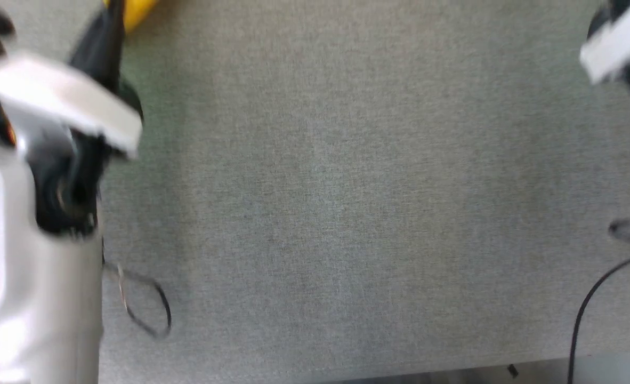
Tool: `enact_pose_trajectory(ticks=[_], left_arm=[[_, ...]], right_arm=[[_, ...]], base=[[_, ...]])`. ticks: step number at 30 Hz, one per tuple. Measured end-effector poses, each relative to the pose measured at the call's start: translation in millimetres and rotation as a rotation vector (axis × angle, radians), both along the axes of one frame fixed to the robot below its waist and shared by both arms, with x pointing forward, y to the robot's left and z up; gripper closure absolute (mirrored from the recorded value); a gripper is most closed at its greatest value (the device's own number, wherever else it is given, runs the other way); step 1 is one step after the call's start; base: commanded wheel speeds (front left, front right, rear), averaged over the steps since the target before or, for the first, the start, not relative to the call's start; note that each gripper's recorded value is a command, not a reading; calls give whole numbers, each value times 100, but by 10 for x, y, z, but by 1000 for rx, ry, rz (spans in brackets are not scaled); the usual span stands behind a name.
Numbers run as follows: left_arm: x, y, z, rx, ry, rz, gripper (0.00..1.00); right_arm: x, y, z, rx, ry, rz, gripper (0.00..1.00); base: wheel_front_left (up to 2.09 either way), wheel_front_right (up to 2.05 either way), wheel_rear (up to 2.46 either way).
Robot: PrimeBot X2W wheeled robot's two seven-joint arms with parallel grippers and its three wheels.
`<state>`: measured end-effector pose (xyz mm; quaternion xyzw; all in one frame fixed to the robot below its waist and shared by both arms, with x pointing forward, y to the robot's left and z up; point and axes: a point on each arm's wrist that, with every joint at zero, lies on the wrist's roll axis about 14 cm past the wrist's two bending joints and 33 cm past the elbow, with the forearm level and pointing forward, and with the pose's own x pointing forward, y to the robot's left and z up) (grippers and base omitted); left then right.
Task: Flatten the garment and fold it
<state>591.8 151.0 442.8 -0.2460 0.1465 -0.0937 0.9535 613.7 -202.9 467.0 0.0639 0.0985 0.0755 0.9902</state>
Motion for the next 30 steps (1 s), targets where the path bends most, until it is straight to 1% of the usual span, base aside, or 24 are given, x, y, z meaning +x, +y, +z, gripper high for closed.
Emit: enact_pose_trajectory(ticks=[6, 7, 8, 12, 17, 23, 30], left_arm=[[-475, 78, 54, 5, 19, 29, 100], [-632, 131, 56, -7, 30, 52, 100], [-717, 148, 45, -13, 38, 60, 100], [-1090, 241, -90, -12, 104, 91, 100], [-1507, 272, -202, -54, 175, 116, 100], [-1889, 230, -128, -89, 202, 69, 100], [-2293, 195, 11, -109, 229, 29, 100]], right_arm=[[-486, -131, -47, 86, 41, -65, 100], [-653, -154, -78, 122, 60, -85, 100], [-739, -162, -101, 143, 70, -97, 100], [-1103, -236, -199, 203, 118, -150, 100], [-1525, -315, -247, 248, 172, -192, 100], [-2018, -240, -282, 300, 268, -168, 100], [-2450, -250, -194, 346, 301, -178, 100]], base=[[0, 0, 0], [0, 0, 0], [0, 0, 0], [0, 0, 0], [0, 0, 0], [0, 0, 0], [0, 0, 0]])
